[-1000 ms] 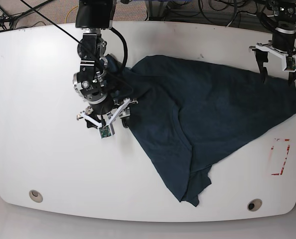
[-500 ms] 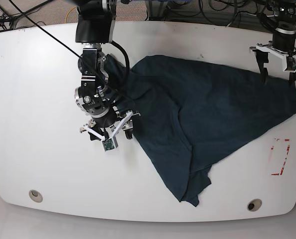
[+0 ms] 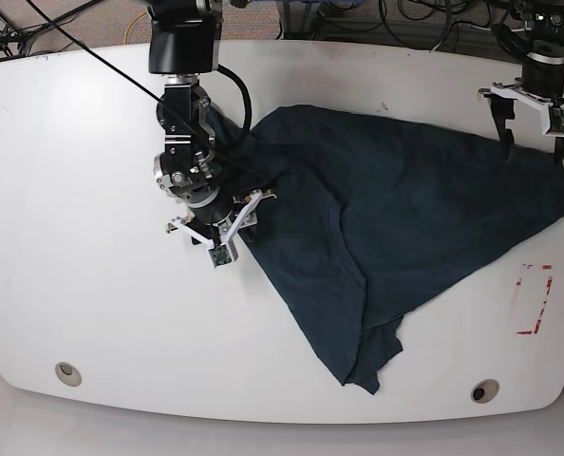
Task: Fold the T-shirt properly
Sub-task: 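Move the right gripper to the shirt's bunched collar corner and grasp it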
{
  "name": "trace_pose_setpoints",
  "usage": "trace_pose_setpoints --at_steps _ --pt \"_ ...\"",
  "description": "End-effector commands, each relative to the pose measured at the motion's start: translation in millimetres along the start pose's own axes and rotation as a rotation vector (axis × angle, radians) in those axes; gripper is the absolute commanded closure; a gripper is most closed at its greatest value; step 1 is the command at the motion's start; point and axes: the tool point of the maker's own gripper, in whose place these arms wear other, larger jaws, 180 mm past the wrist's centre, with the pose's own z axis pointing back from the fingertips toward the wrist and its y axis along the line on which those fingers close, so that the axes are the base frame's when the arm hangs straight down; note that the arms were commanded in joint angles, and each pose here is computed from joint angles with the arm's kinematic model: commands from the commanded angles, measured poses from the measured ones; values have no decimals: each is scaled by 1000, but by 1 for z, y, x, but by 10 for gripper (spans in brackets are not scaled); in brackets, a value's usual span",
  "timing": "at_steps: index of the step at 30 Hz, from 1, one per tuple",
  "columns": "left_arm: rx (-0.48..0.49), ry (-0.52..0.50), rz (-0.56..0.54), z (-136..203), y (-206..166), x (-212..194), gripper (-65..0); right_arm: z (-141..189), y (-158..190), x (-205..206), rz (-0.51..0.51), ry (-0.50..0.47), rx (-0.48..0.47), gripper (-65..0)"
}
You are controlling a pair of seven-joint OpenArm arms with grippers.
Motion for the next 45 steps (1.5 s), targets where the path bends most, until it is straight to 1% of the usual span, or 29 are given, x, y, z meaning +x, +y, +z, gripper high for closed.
trace_pose_setpoints --at_steps 1,5,7,11,15,17,25,33,35,37,45 --pt "17 -29 -12 2 7 8 -470 -1 9 12 6 -39 19 -291" --pt "37 -26 -15 3 15 7 -471 -2 21 7 16 -28 44 -317" --pt "58 -32 -28 6 22 11 -473 1 25 10 24 -37 50 -340" --pt "75 -27 -32 8 28 9 -474 2 28 6 19 -33 53 -349" --pt "80 -24 -34 8 30 9 -474 3 31 1 14 -25 57 -352" --pt "54 -24 -34 7 22 8 -475 9 28 -5 7 -17 47 -354" --pt "43 -24 -31 6 18 8 -477 13 30 -15 -6 -4 46 -354" --pt "38 -28 -23 7 17 8 -476 23 22 -22 -30 2 29 -344" --pt "39 -24 -22 7 17 7 -475 24 19 -21 -33 -4 27 -340" --pt "48 -18 -24 7 21 5 -474 25 17 -9 -19 -31 27 -347" --pt "76 -14 -29 9 30 4 -472 19 20 -19 -9 -3 54 -353"
